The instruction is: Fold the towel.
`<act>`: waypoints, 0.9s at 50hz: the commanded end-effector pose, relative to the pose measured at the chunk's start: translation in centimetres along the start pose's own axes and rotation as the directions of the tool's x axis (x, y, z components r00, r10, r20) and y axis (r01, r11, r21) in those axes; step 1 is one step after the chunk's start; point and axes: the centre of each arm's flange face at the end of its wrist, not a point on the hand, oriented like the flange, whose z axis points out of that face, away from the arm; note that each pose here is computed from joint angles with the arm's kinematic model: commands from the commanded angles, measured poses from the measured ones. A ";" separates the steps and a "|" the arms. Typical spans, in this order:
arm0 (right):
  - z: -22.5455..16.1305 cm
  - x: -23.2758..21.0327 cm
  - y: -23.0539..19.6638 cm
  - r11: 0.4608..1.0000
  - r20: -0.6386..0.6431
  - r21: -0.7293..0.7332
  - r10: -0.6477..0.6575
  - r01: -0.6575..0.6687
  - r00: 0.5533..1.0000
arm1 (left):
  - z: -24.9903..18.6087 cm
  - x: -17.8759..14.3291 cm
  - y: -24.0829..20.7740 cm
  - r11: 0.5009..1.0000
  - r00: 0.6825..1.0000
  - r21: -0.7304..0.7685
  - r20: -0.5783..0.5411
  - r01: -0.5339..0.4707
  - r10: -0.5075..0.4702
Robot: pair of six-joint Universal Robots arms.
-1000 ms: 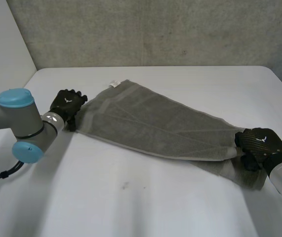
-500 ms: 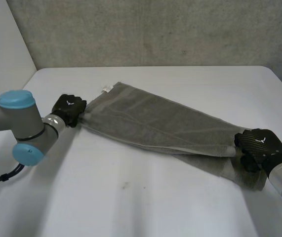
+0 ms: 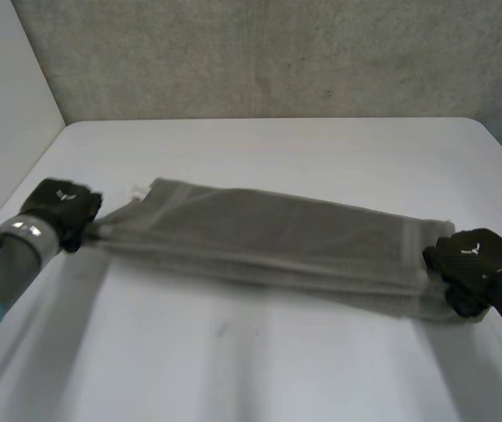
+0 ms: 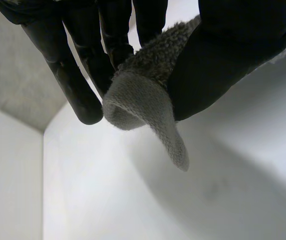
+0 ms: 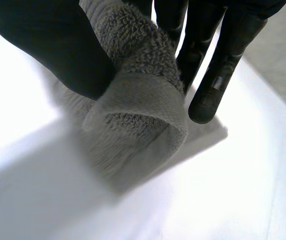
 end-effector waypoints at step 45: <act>5.5 4.4 -12.8 0.827 -0.461 0.487 -0.032 0.283 0.887 | 4.2 -3.8 -10.4 0.861 0.921 0.438 0.156 0.260 -0.358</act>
